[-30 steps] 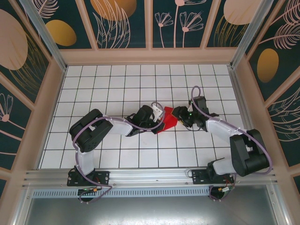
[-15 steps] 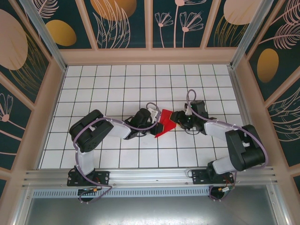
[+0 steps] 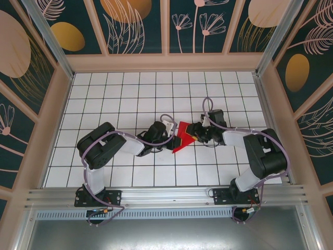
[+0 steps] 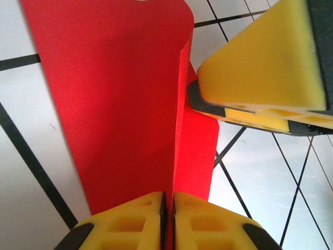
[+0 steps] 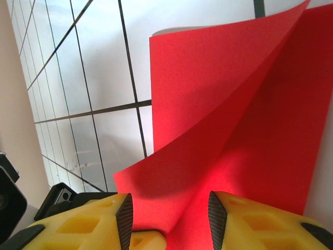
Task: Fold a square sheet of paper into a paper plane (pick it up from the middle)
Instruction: Fourth fold the wing at the center of the table.
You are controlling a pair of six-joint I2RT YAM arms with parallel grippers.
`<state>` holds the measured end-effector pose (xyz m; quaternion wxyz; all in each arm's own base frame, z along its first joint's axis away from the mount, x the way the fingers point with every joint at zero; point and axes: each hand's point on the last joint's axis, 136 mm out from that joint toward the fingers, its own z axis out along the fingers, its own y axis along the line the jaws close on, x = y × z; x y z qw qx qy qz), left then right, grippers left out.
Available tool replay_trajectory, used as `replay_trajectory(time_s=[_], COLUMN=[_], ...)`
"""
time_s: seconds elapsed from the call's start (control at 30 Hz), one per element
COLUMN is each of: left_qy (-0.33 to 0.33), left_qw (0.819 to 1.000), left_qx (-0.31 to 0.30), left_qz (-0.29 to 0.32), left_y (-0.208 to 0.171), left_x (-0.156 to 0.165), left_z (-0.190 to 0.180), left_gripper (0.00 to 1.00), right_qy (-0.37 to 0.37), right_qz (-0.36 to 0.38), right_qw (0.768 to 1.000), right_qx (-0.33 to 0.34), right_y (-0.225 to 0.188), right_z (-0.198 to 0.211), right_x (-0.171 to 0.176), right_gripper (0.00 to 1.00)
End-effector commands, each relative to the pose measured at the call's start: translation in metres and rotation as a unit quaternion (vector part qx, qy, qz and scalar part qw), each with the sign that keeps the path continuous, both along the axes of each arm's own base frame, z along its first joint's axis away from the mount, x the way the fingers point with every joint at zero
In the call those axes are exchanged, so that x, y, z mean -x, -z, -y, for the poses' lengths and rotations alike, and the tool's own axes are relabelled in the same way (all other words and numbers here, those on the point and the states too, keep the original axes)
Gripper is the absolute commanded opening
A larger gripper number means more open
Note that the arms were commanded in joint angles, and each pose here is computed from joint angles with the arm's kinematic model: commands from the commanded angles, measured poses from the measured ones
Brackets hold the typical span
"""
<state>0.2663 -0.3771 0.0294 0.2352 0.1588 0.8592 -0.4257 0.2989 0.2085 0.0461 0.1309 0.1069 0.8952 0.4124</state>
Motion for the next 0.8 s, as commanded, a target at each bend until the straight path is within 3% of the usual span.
replay_trajectory(time_s=[0.0,0.27,0.77], left_qy=[-0.007,-0.005,-0.009], left_qw=[1.000,1.000,1.000], left_qx=[0.018,0.019,0.012], left_qz=[0.012,0.012,0.004], left_y=[-0.014,-0.016,-0.023], left_x=[-0.002,0.000,-0.001], left_z=[0.001,-0.001,-0.002], left_gripper=[0.15,0.18,0.34], right_qy=[-0.014,-0.015,-0.020], right_qz=[0.013,-0.003,-0.032], right_qw=[1.000,1.000,0.998], right_qx=[-0.006,-0.002,0.051], right_y=[-0.005,0.005,0.029], right_z=[-0.008,-0.011,-0.009], right_x=[-0.007,-0.008,-0.002], right_gripper=[0.43,0.43,0.48])
